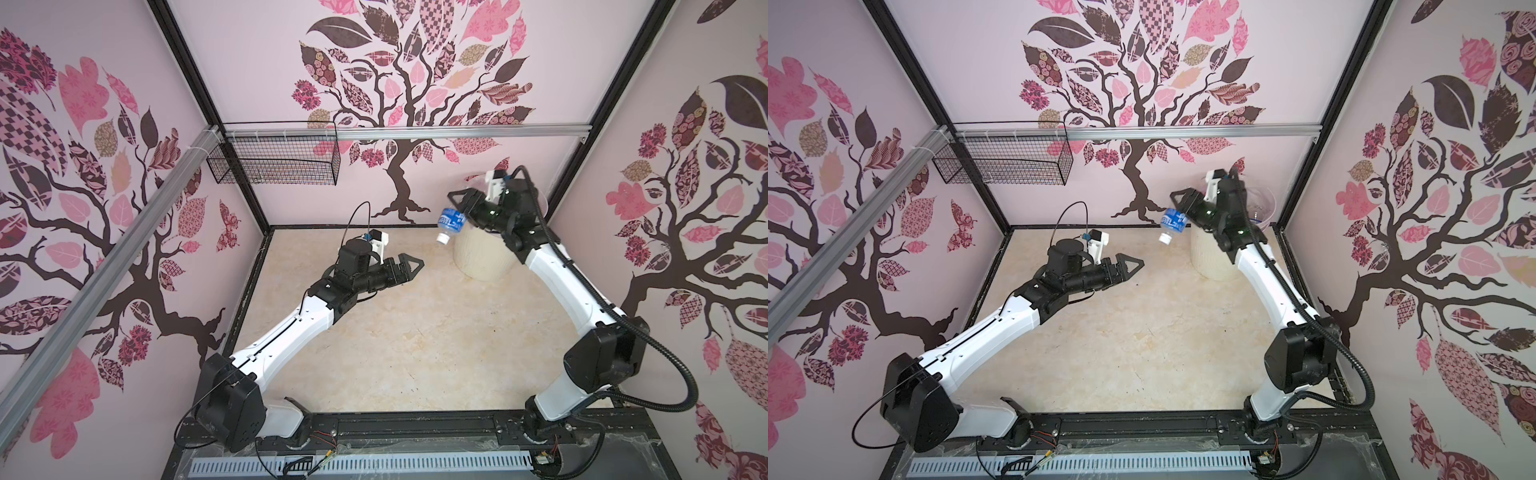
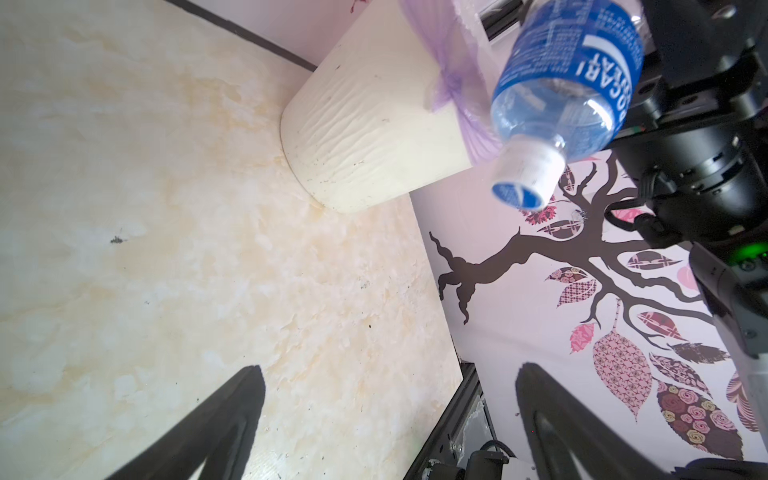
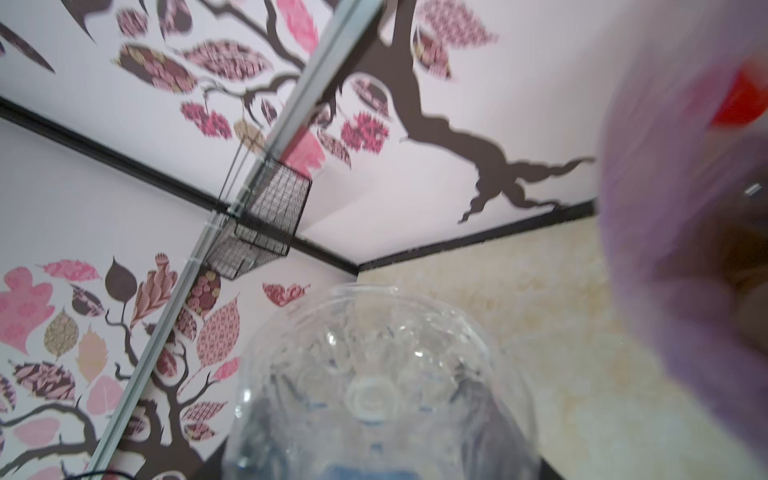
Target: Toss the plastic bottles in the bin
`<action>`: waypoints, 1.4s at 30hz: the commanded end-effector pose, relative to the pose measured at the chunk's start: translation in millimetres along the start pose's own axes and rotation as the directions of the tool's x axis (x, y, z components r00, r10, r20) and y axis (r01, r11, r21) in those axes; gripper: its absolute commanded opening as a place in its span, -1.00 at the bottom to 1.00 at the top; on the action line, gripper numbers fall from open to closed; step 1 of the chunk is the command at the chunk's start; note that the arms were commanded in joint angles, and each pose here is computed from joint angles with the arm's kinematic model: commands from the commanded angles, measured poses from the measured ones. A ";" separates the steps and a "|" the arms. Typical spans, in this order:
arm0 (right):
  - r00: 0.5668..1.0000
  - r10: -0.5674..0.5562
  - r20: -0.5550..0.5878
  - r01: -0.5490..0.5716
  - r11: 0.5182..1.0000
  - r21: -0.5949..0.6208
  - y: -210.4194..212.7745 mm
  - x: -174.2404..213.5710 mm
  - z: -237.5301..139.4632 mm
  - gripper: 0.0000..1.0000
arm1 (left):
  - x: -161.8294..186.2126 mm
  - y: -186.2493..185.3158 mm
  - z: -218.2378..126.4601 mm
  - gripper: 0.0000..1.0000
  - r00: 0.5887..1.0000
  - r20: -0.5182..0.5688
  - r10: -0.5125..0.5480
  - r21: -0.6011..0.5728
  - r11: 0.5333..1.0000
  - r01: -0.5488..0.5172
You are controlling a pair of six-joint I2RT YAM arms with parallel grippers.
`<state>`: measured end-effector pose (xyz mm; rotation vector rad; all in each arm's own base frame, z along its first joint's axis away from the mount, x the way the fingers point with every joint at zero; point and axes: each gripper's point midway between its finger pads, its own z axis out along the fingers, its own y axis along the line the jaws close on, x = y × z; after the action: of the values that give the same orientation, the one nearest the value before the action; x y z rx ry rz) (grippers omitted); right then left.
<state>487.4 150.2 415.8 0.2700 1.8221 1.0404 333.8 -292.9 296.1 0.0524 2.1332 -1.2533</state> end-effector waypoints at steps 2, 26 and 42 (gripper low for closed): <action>0.983 -0.095 0.158 0.087 0.995 0.058 12.8 -86.7 -60.1 0.06 | -28.9 -33.9 -9.7 0.96 0.994 0.059 0.092 0.040 0.995 -0.094; 0.950 -0.113 0.290 0.037 0.966 0.255 -56.5 -164.0 -82.9 0.99 | -18.3 -22.3 10.0 0.97 0.996 -0.010 0.085 0.042 0.996 -0.085; 0.950 -0.290 0.117 0.256 0.936 0.240 -7.7 -59.1 -85.5 0.99 | -95.9 40.6 -82.0 0.96 0.933 0.245 0.265 -0.381 0.911 -0.159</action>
<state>455.6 55.0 476.6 0.2796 1.7451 0.6690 372.9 -226.9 339.4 0.0092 2.0350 -0.9446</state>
